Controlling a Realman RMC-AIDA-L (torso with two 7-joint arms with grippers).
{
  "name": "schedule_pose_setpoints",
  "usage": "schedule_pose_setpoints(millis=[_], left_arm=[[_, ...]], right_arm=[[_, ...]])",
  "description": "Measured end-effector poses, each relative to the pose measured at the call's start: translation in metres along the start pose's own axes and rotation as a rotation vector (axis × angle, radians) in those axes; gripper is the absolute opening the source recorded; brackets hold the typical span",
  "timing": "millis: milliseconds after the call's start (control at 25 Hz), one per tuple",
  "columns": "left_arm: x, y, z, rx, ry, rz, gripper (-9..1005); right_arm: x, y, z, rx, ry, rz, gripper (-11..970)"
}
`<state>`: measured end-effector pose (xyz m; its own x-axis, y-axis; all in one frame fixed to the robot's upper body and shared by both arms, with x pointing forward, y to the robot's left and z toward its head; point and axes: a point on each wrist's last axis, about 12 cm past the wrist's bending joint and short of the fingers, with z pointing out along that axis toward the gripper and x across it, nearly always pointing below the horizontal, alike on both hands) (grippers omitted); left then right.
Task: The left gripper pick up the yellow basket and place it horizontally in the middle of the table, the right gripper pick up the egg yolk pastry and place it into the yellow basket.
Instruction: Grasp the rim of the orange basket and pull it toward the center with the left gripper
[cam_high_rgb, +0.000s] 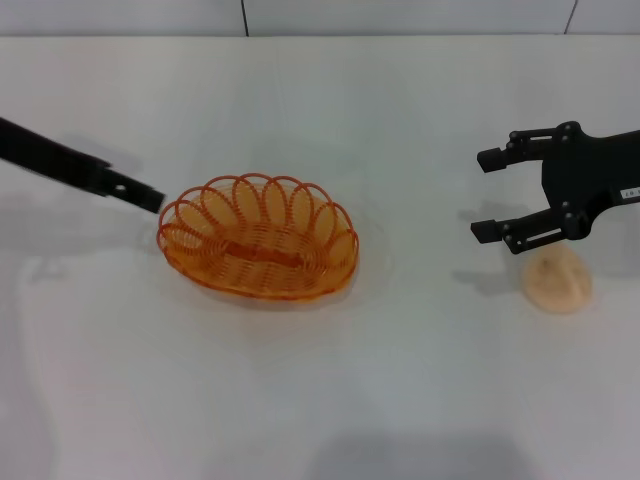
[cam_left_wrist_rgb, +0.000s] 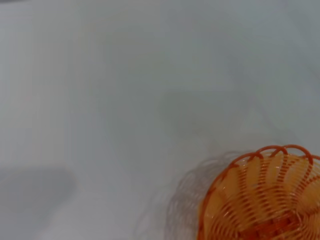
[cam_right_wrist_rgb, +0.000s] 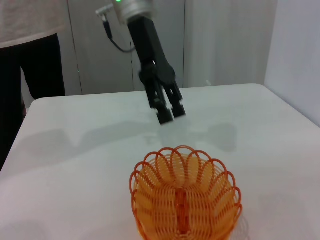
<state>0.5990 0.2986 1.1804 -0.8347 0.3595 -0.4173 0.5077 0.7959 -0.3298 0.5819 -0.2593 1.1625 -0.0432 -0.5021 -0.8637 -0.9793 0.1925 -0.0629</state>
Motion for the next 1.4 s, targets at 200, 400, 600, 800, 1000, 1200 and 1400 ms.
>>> schedule_pose_setpoints(millis=[200, 400, 600, 800, 1000, 1200, 1400], left_arm=[[-0.001, 0.0, 0.021, 0.031, 0.022, -0.047, 875], [0.002, 0.003, 0.034, 0.019, 0.023, -0.091, 875], [0.003, 0.003, 0.042, 0.017, 0.013, -0.105, 874], [0.006, 0.001, 0.052, 0.027, 0.014, -0.114, 874], [0.007, 0.0, 0.059, 0.028, 0.011, -0.126, 874], [0.006, 0.001, 0.06, 0.021, 0.004, -0.128, 840], [0.006, 0.0, 0.065, 0.015, -0.005, -0.127, 718]], right_arm=[[0.0, 0.0, 0.0, -0.002, 0.0, -0.013, 856], [0.0, 0.0, 0.001, -0.002, 0.0, -0.02, 856], [0.0, 0.001, 0.001, -0.003, 0.0, -0.027, 857], [0.001, 0.001, 0.002, -0.005, 0.001, -0.027, 857], [0.002, 0.001, 0.001, -0.004, 0.002, -0.035, 857], [0.003, 0.002, 0.001, -0.003, 0.002, -0.037, 857], [0.005, 0.003, 0.001, -0.006, 0.001, -0.038, 857]])
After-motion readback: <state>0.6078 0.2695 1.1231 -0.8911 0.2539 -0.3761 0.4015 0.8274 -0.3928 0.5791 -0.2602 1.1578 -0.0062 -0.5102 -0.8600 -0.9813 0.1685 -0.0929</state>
